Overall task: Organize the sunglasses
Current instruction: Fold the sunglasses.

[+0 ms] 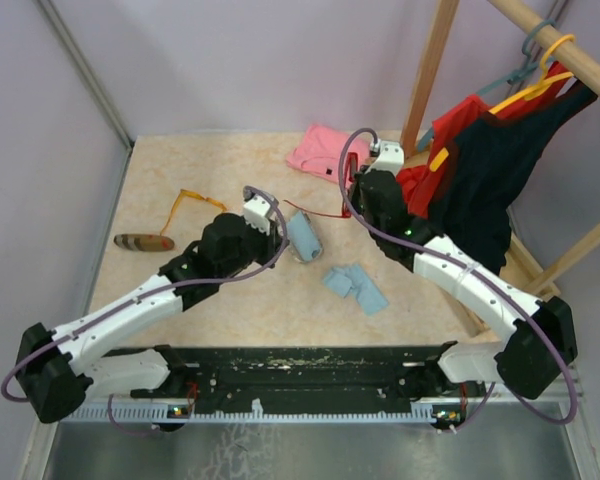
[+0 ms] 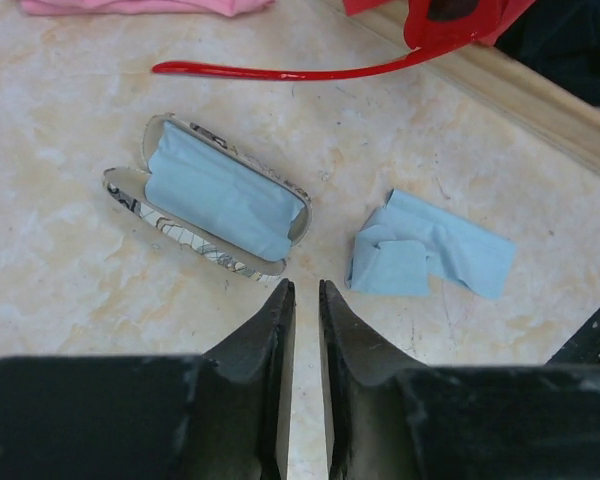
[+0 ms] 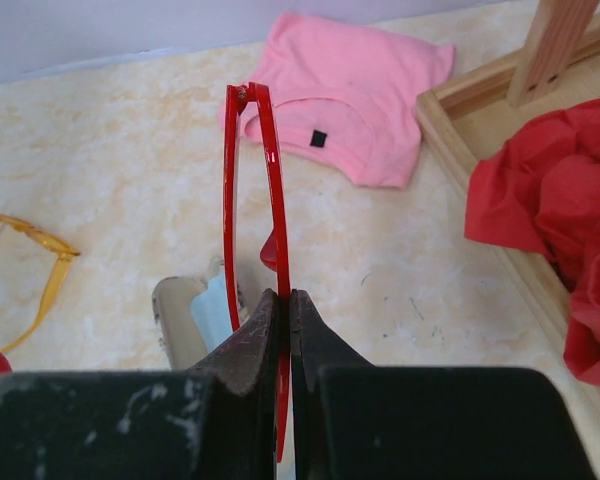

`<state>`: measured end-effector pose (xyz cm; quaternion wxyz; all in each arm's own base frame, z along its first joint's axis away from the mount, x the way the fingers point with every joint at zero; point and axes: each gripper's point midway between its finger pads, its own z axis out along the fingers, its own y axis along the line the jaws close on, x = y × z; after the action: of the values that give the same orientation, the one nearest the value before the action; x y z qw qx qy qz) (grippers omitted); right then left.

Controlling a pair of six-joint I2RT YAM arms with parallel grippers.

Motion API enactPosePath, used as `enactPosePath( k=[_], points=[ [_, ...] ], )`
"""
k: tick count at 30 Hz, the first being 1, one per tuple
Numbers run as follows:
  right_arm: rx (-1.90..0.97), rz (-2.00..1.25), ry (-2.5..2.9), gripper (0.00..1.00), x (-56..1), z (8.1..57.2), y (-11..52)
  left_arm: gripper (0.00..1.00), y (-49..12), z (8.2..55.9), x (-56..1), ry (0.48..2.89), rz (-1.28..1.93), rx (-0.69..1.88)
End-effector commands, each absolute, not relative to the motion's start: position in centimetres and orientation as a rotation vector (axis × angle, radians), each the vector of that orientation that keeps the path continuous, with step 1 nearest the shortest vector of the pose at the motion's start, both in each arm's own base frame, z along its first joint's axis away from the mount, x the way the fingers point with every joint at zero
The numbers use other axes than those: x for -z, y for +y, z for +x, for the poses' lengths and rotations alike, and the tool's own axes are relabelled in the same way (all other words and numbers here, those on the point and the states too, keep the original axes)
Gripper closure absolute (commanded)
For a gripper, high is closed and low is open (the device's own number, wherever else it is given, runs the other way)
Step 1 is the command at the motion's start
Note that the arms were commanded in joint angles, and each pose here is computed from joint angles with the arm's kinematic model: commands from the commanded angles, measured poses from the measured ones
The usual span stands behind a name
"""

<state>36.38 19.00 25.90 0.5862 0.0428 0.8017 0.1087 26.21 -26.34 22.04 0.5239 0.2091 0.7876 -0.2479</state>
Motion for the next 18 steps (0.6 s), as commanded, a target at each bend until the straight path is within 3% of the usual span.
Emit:
enactPosePath(
  k=[1, 5, 18],
  points=[
    [-0.375, 0.081, 1.852, 1.0, -28.2, 36.0, 20.5, 0.85, -27.7, 27.2, -21.4, 1.883, 0.468, 0.59],
    [-0.422, 0.041, 1.857, 1.0, -27.9, 35.0, 20.9, 0.99, -27.5, 29.4, -22.2, 1.854, 0.338, 0.542],
    [-0.499, -0.049, 1.88, 1.0, -26.9, 32.7, 21.3, 0.99, -29.0, 32.4, -23.7, 1.8, 0.292, 0.492]
  ],
)
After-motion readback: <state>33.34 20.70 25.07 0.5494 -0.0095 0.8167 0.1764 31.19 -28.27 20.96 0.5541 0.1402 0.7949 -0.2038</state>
